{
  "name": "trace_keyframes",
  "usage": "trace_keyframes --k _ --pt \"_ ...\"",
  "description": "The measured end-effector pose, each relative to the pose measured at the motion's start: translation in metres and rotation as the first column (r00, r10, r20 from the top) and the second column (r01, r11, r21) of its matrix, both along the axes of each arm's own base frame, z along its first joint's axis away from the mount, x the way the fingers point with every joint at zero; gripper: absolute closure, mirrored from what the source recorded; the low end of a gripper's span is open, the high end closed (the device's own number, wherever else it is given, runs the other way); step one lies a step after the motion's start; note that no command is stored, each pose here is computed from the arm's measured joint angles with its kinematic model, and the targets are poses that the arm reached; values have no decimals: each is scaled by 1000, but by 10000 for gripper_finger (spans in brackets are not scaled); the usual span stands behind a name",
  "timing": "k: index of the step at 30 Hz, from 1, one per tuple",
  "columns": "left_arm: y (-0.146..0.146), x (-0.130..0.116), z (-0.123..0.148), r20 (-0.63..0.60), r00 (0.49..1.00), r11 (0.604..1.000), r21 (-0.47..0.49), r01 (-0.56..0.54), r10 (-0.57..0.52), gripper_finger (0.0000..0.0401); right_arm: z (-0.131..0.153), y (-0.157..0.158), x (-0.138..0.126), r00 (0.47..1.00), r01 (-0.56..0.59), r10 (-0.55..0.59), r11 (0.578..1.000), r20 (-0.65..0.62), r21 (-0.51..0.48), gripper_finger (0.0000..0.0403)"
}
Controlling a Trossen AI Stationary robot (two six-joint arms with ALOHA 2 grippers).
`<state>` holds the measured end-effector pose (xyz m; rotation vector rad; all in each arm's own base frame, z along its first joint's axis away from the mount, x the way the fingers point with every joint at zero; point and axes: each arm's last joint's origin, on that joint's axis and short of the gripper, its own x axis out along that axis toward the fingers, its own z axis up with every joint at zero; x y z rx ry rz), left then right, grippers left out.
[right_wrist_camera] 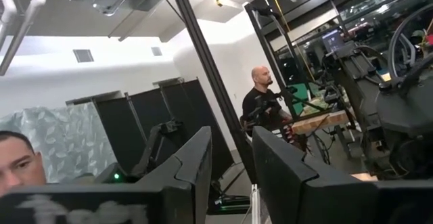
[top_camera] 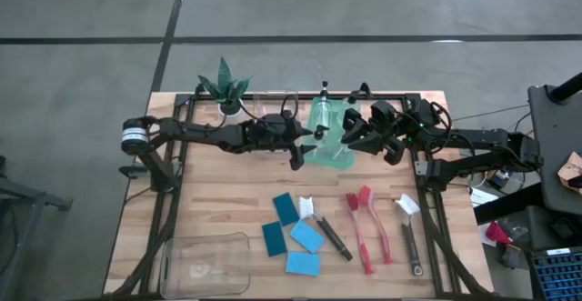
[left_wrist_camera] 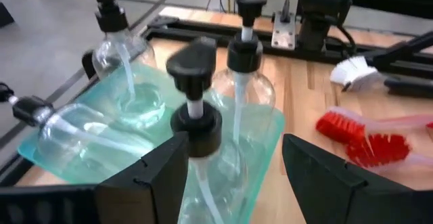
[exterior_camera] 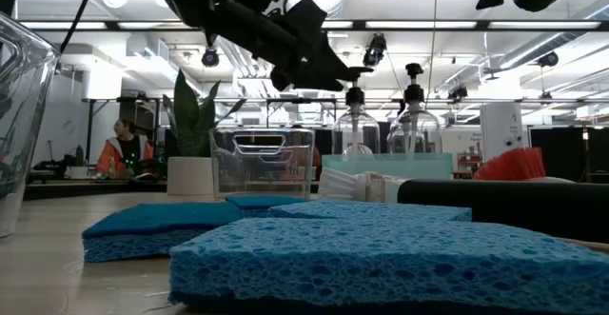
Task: Pick & Place Kitchen Sink Supplies
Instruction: Put the blue sponge into the bottom transparent bin
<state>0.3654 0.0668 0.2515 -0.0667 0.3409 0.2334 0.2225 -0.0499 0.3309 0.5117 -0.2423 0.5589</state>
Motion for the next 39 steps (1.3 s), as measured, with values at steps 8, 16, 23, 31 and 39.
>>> trace_keyframes --k 8,16,23,31,39 --pt "-13 -6 -3 -80 996 999 -24 39 -40 169 0 0 0 1000 -7 7 1000 -4 -5 315" --pt "-48 -10 2 -109 985 990 -60 129 -135 169 -2 10 1 995 -101 101 993 -9 -63 334" --pt "-82 -13 0 -146 960 971 -78 228 -237 169 -6 22 5 988 -151 148 986 -42 -75 344" --pt "-116 -16 5 -104 953 958 -58 279 -284 169 -21 43 10 942 -242 238 970 -235 14 359" --pt "-135 -16 11 41 970 968 77 238 -242 169 -40 65 -5 822 -60 89 996 -563 70 392"
